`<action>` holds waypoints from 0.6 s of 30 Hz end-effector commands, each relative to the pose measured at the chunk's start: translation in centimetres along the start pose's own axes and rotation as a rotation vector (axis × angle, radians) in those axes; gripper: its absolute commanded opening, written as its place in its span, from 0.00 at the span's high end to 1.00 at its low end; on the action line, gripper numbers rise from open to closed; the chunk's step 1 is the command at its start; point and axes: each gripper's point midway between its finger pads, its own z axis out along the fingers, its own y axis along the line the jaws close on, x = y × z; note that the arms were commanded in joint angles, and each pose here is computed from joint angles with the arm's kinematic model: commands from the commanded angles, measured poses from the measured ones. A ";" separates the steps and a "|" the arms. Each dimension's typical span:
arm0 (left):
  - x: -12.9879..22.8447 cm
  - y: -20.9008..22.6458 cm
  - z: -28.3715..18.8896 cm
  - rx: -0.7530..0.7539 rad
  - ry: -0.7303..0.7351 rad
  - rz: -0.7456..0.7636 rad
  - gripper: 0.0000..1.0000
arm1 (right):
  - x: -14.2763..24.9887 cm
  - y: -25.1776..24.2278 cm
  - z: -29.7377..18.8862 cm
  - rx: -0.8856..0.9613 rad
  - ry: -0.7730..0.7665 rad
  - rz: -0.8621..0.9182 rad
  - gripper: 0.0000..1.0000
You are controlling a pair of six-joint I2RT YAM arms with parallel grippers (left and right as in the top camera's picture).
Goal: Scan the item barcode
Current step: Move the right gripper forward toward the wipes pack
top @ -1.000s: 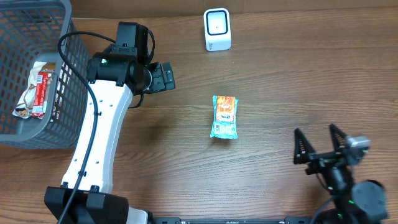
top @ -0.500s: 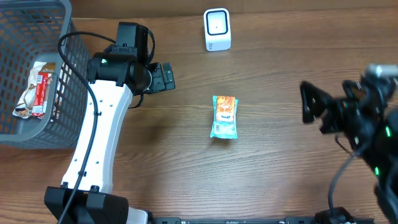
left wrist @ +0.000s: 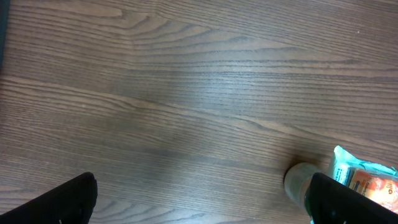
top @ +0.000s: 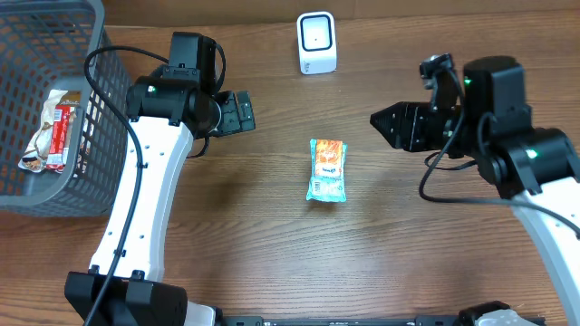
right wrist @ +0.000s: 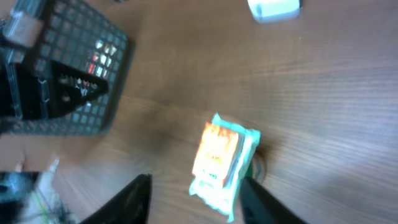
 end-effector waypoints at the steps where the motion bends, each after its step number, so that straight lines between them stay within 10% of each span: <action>1: -0.4 0.1 -0.4 -0.007 -0.020 -0.004 0.00 | 0.0 -0.5 0.6 0.013 0.028 0.054 0.62; 18: -0.4 0.1 -0.4 -0.006 -0.020 -0.004 0.00 | 3.0 -2.1 6.7 0.302 0.095 0.035 0.60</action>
